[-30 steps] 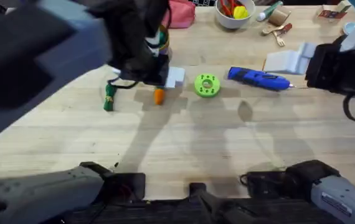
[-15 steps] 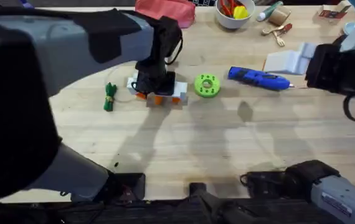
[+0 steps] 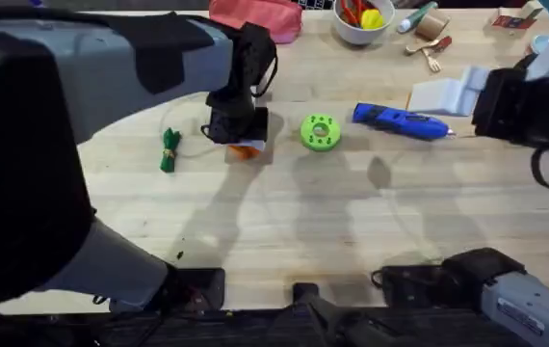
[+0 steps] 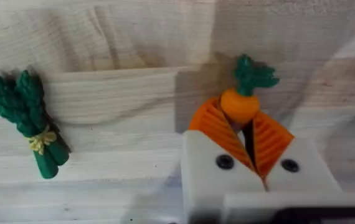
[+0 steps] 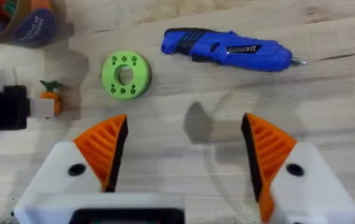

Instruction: Pick up the gripper from the table and insert it into the empty holder that is missing its gripper. Then pick up a screw, insert it into the mounting hole, and use the screwdriver to tighten it. Finally, clean up the table by picking up the vegetable and placing it into the bucket.

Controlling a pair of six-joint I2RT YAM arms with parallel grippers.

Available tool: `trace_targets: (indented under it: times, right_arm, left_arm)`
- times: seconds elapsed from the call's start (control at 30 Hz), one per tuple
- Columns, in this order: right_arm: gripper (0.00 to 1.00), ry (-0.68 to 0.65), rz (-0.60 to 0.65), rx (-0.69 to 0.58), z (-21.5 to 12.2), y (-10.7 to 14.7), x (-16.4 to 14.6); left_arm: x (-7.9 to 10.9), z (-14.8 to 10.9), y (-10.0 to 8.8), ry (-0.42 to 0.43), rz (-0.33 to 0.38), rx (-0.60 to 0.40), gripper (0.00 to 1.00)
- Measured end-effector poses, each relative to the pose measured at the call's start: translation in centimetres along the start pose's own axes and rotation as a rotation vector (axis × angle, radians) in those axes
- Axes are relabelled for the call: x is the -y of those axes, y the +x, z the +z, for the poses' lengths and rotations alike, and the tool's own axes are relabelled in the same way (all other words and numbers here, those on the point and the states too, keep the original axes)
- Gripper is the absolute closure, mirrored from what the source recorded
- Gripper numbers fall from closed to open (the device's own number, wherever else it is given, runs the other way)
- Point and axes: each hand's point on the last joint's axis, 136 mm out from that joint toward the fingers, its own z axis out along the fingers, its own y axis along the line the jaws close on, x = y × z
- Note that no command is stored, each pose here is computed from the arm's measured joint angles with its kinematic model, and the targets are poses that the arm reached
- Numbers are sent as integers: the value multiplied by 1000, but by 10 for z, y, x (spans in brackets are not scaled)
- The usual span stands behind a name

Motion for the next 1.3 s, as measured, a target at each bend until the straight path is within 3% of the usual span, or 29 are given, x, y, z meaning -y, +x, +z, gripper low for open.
trace_targets:
  times: [0.17, 0.3, 0.43, 0.6, 0.8, 1.03, 1.3]
  right_arm:
    - [8, 0, 0, -1, 0, 0, 0]
    - [7, 0, 0, -1, 0, 0, 0]
    - [8, 0, 0, -1, 0, 0, 0]
    - [8, 0, 0, -1, 0, 0, 0]
    - [8, 0, 0, -1, 0, 0, 0]
    - [8, 0, 0, -1, 0, 0, 0]
    - [8, 0, 0, -1, 0, 0, 0]
  left_arm:
    - [0, -2, 1, -1, 0, -8, 973]
    - [4, -20, -8, 3, 1, 2, 973]
    - [13, -58, -27, 23, 30, 48, 973]
    - [22, -113, -61, 64, 71, 176, 973]
    - [5, -156, -102, 79, 69, 355, 973]
    - [-33, -153, -135, 44, 12, 419, 973]
    - [-36, -115, -144, 15, 34, 343, 973]
